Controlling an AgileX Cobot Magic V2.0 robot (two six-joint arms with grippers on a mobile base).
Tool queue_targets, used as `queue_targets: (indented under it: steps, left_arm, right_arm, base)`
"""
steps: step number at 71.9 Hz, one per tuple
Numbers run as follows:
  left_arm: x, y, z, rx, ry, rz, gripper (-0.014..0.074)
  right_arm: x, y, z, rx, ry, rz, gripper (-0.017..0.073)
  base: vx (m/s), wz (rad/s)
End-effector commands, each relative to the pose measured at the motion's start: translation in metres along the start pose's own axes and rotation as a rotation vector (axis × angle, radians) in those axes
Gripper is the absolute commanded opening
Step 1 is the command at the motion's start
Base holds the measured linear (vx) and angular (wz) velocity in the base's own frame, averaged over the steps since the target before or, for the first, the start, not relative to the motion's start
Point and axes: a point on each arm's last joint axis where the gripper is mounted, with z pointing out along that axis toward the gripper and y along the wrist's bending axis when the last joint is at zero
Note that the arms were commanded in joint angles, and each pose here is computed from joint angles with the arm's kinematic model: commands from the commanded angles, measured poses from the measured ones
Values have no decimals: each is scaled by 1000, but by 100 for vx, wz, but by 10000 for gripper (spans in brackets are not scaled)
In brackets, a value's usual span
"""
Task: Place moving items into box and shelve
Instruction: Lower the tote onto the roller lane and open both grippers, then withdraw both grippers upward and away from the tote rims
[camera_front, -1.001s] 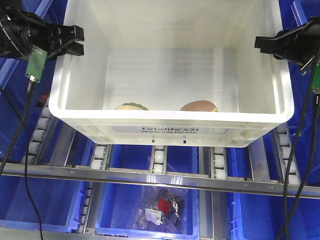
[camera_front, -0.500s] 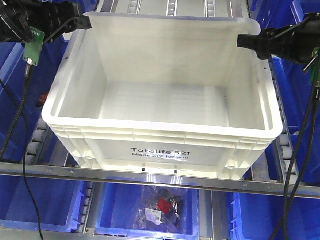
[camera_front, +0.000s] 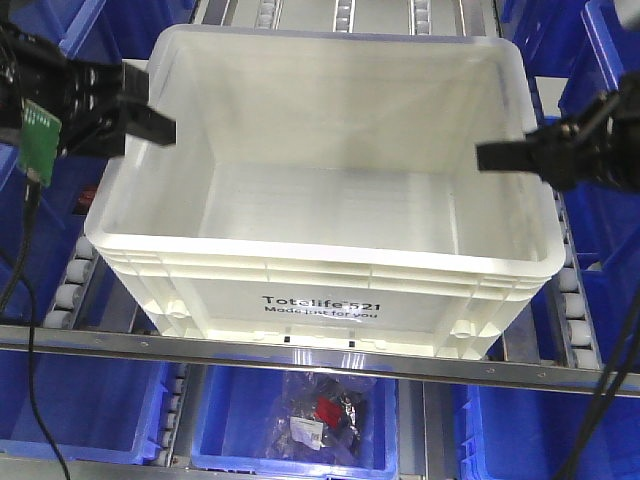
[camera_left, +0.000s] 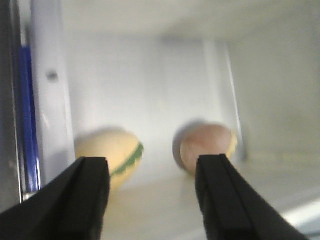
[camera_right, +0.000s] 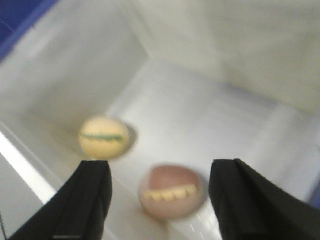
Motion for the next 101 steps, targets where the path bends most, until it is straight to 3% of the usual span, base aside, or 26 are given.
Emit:
queue_targets:
  steps: [1, 10, 46, 54, 62, 85, 101]
  left_arm:
    - [0, -16, -19, 78, -23, -11, 430]
    - [5, -20, -19, 125, 28, -32, 379]
    - [6, -19, -17, 114, 48, -30, 245]
    - [15, -23, -31, 119, 19, -5, 237]
    - [42, -26, -55, 132, -69, 19, 236]
    - [165, 12, -81, 134, -480, 31, 236]
    - [233, 46, -76, 46, -688, 167, 236]
  right_arm:
    - [-6, 5, -19, 79, -28, -10, 448]
    - [-3, 9, -31, 121, -48, 15, 448]
    - [-3, 12, -34, 122, -59, 10, 448]
    - [-3, 12, -34, 122, -59, 10, 448]
    - [-3, 12, -34, 122, -59, 10, 448]
    - [-3, 12, -34, 122, -59, 10, 448]
    - [-3, 12, -34, 122, -59, 10, 448]
  base:
    - [0, 0]
    - [0, 0]
    - [0, 0]
    - [0, 0]
    - [0, 0]
    - [0, 0]
    - [0, 0]
